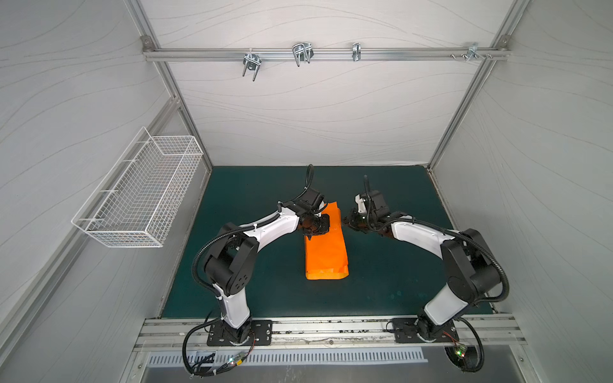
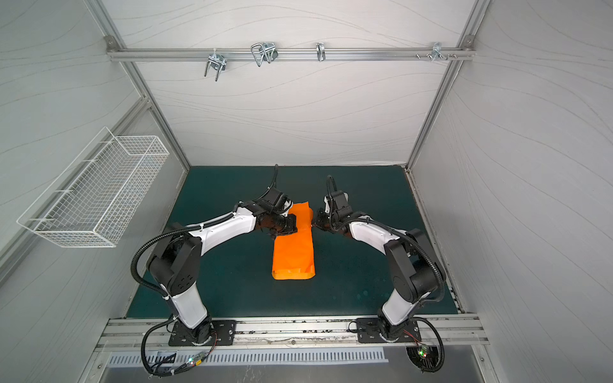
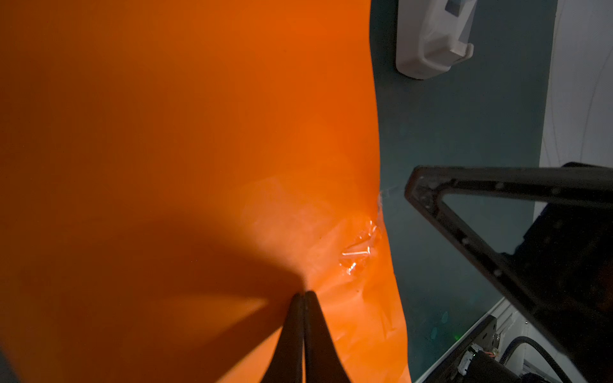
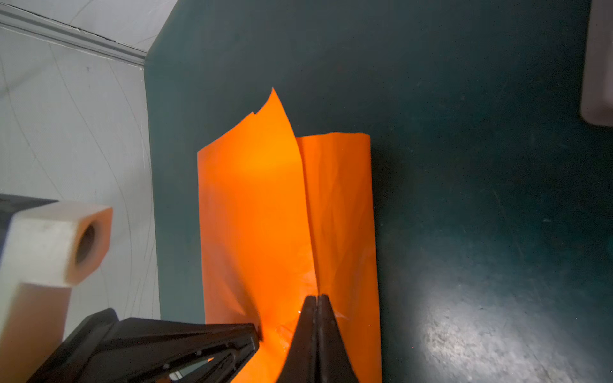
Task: Wrap a gift box in wrapping paper
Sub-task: Wrap the gift box with the wrapping paper.
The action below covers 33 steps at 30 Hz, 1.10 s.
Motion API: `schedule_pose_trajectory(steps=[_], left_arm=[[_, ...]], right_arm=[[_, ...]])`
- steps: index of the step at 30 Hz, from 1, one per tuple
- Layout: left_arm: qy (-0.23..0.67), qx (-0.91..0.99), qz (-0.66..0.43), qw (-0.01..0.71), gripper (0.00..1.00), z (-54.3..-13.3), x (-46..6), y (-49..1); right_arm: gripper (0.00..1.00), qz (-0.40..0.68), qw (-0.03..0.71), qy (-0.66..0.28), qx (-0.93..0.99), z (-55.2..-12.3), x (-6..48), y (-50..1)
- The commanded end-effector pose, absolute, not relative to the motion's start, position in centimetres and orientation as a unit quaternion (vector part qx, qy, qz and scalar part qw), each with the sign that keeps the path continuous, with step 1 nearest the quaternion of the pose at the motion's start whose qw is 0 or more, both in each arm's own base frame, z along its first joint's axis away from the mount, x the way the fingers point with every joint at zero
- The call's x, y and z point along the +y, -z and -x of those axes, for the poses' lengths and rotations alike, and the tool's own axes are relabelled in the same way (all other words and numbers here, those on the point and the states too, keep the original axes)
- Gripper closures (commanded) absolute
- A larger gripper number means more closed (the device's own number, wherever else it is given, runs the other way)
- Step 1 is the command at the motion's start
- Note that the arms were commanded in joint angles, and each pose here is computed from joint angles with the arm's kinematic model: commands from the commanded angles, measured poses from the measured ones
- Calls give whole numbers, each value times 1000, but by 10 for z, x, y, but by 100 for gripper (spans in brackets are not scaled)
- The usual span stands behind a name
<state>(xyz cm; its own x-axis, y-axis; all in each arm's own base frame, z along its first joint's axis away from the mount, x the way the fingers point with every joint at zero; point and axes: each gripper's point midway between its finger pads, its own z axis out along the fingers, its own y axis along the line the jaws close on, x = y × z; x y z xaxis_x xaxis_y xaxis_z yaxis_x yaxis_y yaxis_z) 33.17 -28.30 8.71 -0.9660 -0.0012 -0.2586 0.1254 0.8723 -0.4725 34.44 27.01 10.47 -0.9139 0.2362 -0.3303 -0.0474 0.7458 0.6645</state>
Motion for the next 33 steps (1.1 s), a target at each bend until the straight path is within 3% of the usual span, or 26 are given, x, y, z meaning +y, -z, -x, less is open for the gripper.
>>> schedule_pose_trajectory(steps=[1, 18, 33], left_arm=[[184, 981, -30, 59, 92, -306, -265, -38], [184, 981, -31, 59, 92, -307, -265, -39], [181, 981, -30, 58, 92, -307, -264, -39]], right_arm=[[100, -46, 182, -350, 918, -335, 274, -93], [96, -63, 235, -336, 910, -345, 234, -128], [100, -30, 191, -338, 921, -331, 273, -98]])
